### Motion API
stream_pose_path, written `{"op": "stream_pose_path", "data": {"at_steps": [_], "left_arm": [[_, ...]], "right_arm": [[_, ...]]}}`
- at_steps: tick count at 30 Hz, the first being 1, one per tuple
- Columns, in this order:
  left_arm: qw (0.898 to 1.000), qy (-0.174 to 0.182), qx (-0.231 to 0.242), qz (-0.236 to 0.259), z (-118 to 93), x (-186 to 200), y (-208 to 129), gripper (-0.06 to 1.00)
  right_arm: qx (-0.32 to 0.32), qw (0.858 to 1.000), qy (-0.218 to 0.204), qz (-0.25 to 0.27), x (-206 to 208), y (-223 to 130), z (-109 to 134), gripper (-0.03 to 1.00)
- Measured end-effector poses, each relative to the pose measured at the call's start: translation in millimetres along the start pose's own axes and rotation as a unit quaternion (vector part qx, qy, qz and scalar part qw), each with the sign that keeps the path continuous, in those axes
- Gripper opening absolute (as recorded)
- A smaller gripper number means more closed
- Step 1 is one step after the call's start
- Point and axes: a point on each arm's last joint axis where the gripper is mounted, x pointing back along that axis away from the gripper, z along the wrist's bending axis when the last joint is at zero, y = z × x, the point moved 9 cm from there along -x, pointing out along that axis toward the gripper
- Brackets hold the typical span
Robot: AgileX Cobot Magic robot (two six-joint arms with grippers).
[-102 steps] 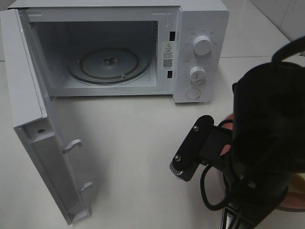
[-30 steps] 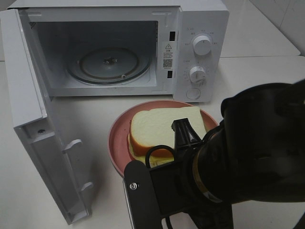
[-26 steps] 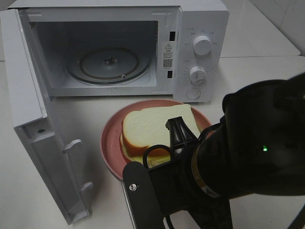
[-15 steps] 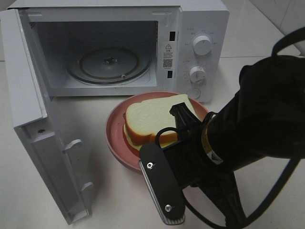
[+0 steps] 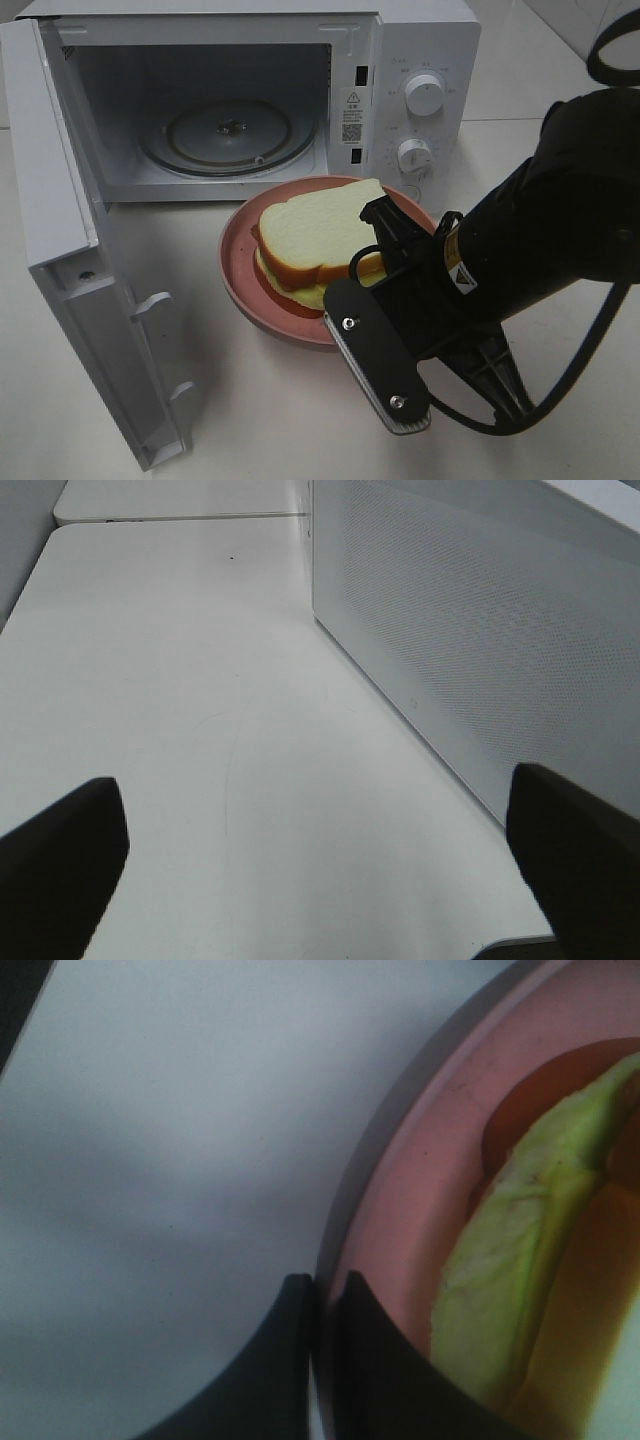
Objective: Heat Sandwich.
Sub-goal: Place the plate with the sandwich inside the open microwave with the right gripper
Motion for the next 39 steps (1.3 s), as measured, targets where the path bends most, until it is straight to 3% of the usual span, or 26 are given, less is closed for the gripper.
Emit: {"op": "stream_pose_path", "data": {"at_steps": [8, 22, 39], "left_arm": [[1.0, 0.0, 0.0, 0.0, 0, 0, 0, 0.97], [1.0, 0.0, 0.0, 0.0, 0, 0, 0, 0.97], [1.0, 0.0, 0.0, 0.0, 0, 0, 0, 0.97]], "right_arm": [[0.022, 1.0, 0.012, -0.01, -3, -17, 0, 0.04], [0.055, 0.998, 0.01, -0.021, -2, -17, -2, 0.04], [0.06, 0.998, -0.012, -0.033, 19, -6, -36, 0.03]]}}
